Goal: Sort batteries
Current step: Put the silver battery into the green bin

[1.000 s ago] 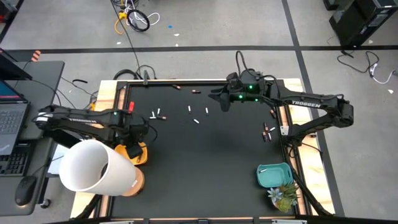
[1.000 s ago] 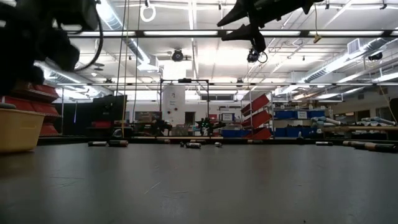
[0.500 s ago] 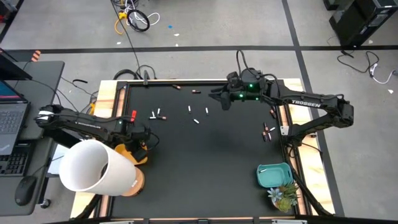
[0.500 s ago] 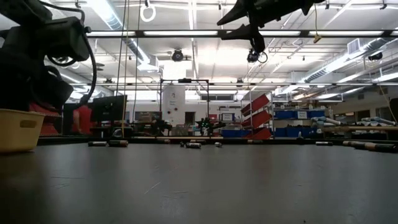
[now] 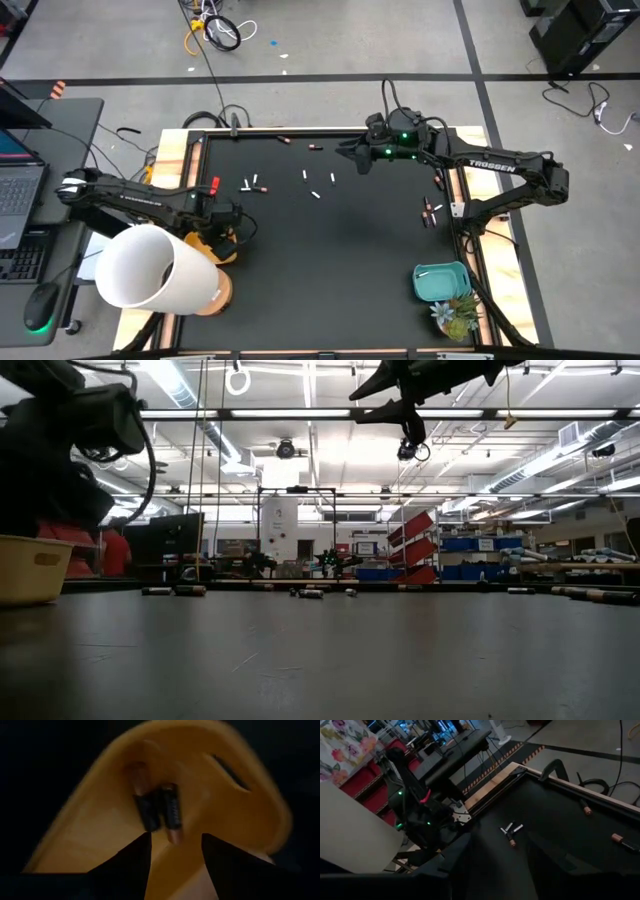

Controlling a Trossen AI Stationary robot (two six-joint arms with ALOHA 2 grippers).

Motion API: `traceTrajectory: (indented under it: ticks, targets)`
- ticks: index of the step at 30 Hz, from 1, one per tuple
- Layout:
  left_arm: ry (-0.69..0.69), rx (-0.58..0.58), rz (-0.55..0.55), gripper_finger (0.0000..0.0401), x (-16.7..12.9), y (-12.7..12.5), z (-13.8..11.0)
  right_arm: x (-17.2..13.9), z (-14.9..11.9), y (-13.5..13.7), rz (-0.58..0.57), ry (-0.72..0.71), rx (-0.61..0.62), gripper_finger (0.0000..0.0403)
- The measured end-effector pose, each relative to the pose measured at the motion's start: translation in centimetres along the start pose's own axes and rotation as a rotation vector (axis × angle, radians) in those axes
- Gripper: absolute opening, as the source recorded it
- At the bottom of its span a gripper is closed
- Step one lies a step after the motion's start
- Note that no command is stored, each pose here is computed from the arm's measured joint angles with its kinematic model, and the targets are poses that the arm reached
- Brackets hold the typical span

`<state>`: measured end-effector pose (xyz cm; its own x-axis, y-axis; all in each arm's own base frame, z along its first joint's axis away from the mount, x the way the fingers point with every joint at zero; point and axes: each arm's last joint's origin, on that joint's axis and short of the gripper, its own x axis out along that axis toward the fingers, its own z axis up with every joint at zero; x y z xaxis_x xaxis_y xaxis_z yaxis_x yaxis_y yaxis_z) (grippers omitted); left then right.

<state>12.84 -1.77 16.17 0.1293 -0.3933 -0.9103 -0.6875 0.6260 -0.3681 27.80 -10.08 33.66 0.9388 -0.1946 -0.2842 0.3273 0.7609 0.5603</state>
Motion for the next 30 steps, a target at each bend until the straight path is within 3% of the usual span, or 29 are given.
traceTrajectory:
  ticks: [5, 14, 21, 25, 30]
  targets:
    - [-0.106, 0.069, -0.024, 0.0178, -3.0, -2.3, 0.5, 0.0, 0.0, 0.0, 0.001, 0.001, 0.004, 0.0171]
    - [-0.537, 0.131, -0.032, 0.0171, -8.4, -6.2, 2.2, 0.0, 0.0, 0.1, 0.002, 0.002, -0.002, 0.0171]
    - [-0.668, 0.058, -0.05, 0.0171, -7.8, -7.1, 6.4, 0.0, -0.3, 0.1, 0.027, 0.039, -0.024, 0.0169]
    - [-0.689, 0.045, -0.114, 0.017, -6.7, -7.7, 9.6, -0.1, -1.0, -0.3, 0.051, 0.148, -0.055, 0.0166]
    - [-0.731, 0.033, -0.172, 0.0158, -6.1, -8.8, 13.5, -0.6, -2.7, -1.5, -0.04, 0.337, -0.188, 0.0162]
